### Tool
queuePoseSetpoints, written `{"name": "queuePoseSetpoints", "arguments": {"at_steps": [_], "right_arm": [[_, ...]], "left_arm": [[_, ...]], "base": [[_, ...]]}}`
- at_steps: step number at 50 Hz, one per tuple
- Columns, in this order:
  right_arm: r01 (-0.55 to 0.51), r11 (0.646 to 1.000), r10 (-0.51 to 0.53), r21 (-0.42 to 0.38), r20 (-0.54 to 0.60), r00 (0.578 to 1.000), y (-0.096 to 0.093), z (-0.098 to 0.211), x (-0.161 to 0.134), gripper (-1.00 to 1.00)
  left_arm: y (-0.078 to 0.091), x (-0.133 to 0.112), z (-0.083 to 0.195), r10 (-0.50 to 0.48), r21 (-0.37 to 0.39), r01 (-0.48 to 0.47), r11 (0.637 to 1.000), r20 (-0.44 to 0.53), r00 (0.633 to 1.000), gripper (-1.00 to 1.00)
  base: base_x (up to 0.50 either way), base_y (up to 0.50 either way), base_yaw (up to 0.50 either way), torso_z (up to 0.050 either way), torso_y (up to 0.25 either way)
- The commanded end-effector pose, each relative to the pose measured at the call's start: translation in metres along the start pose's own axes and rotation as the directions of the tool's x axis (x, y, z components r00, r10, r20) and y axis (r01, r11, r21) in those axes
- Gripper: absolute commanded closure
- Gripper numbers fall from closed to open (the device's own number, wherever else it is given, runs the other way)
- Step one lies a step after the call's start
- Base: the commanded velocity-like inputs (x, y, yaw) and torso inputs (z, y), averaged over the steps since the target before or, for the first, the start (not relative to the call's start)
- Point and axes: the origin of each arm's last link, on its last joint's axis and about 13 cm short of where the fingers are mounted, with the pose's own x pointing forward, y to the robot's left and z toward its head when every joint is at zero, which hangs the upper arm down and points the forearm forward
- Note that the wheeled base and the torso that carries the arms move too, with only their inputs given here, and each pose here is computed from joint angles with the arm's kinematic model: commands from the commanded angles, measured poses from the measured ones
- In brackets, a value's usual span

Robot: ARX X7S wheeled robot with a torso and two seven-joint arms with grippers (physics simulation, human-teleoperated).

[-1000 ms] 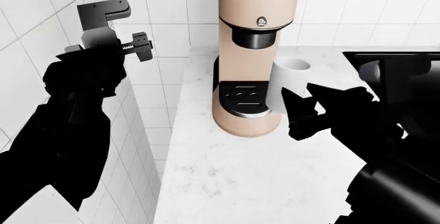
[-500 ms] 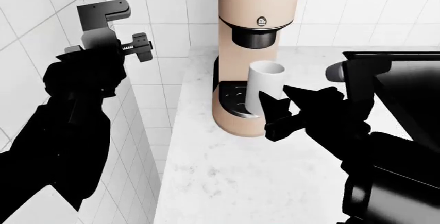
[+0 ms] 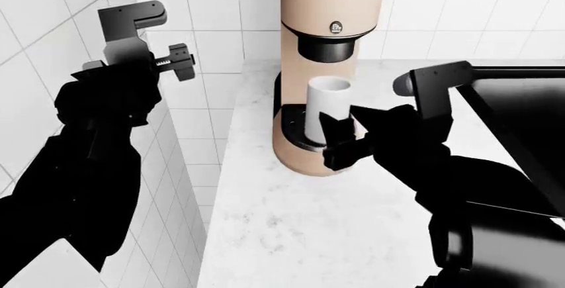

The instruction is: Pick the mug from the cabinet, place it under the coffee machine dispenser, and press the start button.

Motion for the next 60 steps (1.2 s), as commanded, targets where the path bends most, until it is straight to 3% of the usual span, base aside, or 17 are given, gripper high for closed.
{"name": "queuePoseSetpoints", "arguments": {"at_steps": [1, 26, 60], "right_arm": [[0.022, 1.0, -0.022, -0.006, 0.007, 1.0, -0.005, 0.002, 0.012, 1.0], [0.033, 0.999, -0.034, -0.032, -0.029, 0.999, -0.008, -0.002, 0.035, 1.0], [0.069, 0.998, -0.069, -0.002, -0.064, 0.996, -0.022, -0.012, 0.064, 1.0]], "left_arm": [[0.001, 0.0, -0.001, 0.002, 0.0, -0.002, 1.0, -0.002, 1.0, -1.0], [0.0, 0.0, -0.002, 0.0, -0.005, 0.0, 1.0, -0.007, 1.0, -1.0], [0.0, 0.001, -0.003, -0.002, -0.008, 0.002, 1.0, -0.011, 1.0, -1.0]], "base": [[0.0, 0.0, 0.0, 0.0, 0.0], [0.0, 0.0, 0.0, 0.0, 0.0], [0.0, 0.0, 0.0, 0.0, 0.0]]}}
